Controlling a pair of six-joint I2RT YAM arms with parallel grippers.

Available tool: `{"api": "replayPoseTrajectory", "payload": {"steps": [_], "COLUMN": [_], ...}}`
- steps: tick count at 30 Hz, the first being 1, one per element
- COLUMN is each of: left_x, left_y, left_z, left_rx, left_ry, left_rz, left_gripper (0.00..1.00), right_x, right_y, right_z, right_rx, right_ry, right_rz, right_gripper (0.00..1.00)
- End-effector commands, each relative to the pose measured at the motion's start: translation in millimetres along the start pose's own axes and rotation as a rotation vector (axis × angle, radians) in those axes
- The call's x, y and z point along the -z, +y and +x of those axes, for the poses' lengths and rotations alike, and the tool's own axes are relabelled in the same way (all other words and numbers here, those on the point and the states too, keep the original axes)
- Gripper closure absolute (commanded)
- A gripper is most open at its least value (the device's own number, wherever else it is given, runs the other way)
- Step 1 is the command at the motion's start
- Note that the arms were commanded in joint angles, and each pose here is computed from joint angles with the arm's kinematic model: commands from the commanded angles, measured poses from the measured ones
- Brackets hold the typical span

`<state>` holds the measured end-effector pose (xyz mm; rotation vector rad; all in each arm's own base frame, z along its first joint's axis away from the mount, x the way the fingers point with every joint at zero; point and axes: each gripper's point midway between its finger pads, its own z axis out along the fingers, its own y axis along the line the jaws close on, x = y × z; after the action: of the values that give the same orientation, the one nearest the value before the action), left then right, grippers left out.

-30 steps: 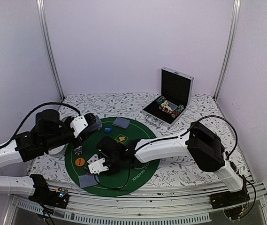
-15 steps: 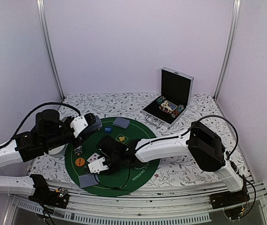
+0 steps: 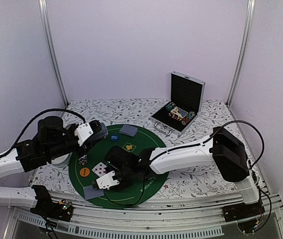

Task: Distribute texas hold em gaming equipment
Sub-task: Flop the poker card in the community card area, then pick up the poker card from the face-down deck piles.

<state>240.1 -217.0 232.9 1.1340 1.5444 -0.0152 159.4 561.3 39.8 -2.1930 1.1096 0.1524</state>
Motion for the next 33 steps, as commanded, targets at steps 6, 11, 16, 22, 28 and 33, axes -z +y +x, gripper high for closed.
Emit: {"api": "replayPoseTrajectory", "payload": {"steps": [6,11,16,22,28,33], "left_x": [3.5,3.4,2.0,1.3,2.5,2.5], "left_y": [9.1,8.3,5.5,0.5,-0.2,-1.3], "left_z": [-8.3,-8.9,-7.3,-8.1,-8.4,-9.1], "left_rx": [0.022,0.020,0.013,0.003,0.000,0.000], "left_ry": [-0.027,-0.029,-0.025,-0.032,-0.037,-0.042], "left_rz": [-0.023,-0.018,-0.006,0.019,0.022,0.028], "left_gripper": [0.56,0.55,0.56,0.56,0.56,0.56], "right_x": [110.3,164.2,221.4,234.9,189.4,169.3], "right_y": [-35.1,-58.6,-109.6,-170.4,-190.4,-183.0], "right_z": [-29.7,2.8,23.1,-1.4,-14.2,-29.1], "right_rx": [-0.305,-0.602,-0.812,-1.055,-1.158,-1.126], "right_ry": [-0.276,-0.497,-0.720,-0.877,-0.826,-0.793], "right_rz": [0.060,-0.031,-0.043,-0.218,-0.250,-0.285], "right_gripper": [0.03,0.01,0.01,0.01,0.01,0.01]}}
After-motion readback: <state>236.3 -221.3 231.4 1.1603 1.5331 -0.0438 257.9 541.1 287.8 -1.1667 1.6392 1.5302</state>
